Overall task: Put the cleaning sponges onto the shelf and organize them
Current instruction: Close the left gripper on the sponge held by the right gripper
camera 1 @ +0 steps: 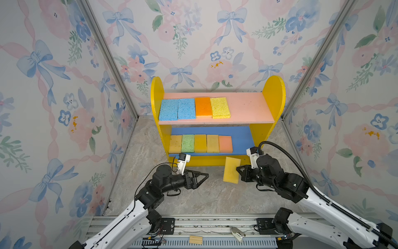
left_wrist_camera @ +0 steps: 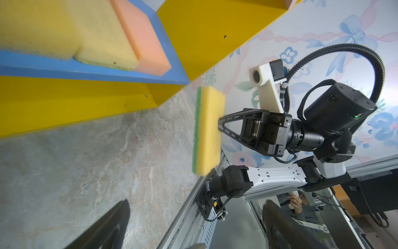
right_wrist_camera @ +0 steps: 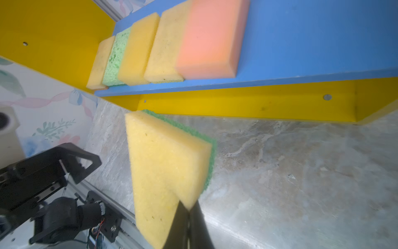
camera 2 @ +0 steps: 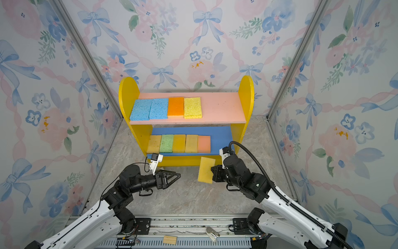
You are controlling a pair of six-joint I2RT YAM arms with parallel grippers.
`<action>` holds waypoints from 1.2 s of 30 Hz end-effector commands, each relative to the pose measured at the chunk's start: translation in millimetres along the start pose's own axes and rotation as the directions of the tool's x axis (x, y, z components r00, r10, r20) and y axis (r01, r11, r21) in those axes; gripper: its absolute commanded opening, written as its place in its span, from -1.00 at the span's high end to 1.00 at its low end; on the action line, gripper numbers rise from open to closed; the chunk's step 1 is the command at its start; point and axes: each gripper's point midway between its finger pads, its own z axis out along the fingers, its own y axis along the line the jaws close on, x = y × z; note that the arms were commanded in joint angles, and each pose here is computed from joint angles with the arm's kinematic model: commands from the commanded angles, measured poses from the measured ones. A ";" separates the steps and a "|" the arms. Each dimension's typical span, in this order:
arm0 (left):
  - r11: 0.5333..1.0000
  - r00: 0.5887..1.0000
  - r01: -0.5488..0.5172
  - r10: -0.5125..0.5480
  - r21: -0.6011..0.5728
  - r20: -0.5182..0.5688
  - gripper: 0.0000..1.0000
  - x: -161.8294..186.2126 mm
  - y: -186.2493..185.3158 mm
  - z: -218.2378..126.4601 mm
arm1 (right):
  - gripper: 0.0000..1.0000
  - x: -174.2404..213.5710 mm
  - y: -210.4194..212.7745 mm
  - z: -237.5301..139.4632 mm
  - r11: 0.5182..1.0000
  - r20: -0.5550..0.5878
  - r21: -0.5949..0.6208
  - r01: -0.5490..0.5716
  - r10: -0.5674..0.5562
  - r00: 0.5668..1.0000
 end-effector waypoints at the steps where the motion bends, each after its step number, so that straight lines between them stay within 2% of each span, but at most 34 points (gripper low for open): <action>1: 0.993 0.999 0.002 -0.007 0.120 0.043 -0.96 -11.0 -29.6 10.4 | 0.89 11.4 32.1 -15.6 0.980 -0.106 -0.155 0.123 -0.140 0.984; 6: 0.991 1.000 -0.013 0.011 0.130 0.014 -0.92 -8.2 -38.9 25.8 | 0.88 11.2 63.0 -21.1 0.947 -0.115 -0.292 0.137 -0.177 0.978; 12: 0.980 0.999 0.006 -0.017 0.197 0.052 -0.71 -14.8 -51.7 26.5 | 0.87 17.6 78.4 -14.3 0.932 -0.142 -0.316 0.175 -0.229 0.963; 15: 0.979 0.999 0.010 -0.020 0.204 0.049 -0.35 -14.5 -52.4 27.5 | 0.87 18.5 82.7 -11.0 0.929 -0.141 -0.324 0.178 -0.234 0.962; 19: 0.976 0.998 0.023 -0.035 0.216 0.053 0.55 -14.3 -53.0 26.7 | 0.85 17.1 83.5 -8.5 0.930 -0.133 -0.325 0.173 -0.226 0.965; 21: 0.974 0.997 0.030 -0.045 0.224 0.061 0.80 -15.2 -54.0 25.1 | 0.79 16.1 84.2 -9.1 0.929 -0.127 -0.328 0.171 -0.222 0.967; 23: 0.974 0.996 0.040 -0.057 0.224 0.067 0.96 -15.4 -53.0 24.3 | 0.58 15.4 84.1 -9.7 0.930 -0.124 -0.328 0.167 -0.218 0.968; 26: 0.971 0.993 0.058 -0.080 0.232 0.084 1.00 -18.2 -53.1 22.1 | -0.12 13.0 79.5 -11.3 0.937 -0.123 -0.314 0.154 -0.201 0.972; 29: 0.965 0.988 0.082 -0.112 0.248 0.109 1.00 -23.5 -54.7 17.6 | -0.60 7.6 69.6 -18.3 0.942 -0.111 -0.319 0.101 -0.143 0.984; 32: 0.956 0.981 0.102 -0.142 0.274 0.132 1.00 -30.8 -60.0 11.6 | -0.94 1.9 65.6 -32.1 0.924 -0.081 -0.378 0.050 -0.086 0.993; 36: 0.945 0.967 0.150 -0.201 0.291 0.156 1.00 -40.6 -61.8 4.7 | -0.94 2.6 72.3 -48.3 0.876 -0.083 -0.482 -0.019 -0.024 0.996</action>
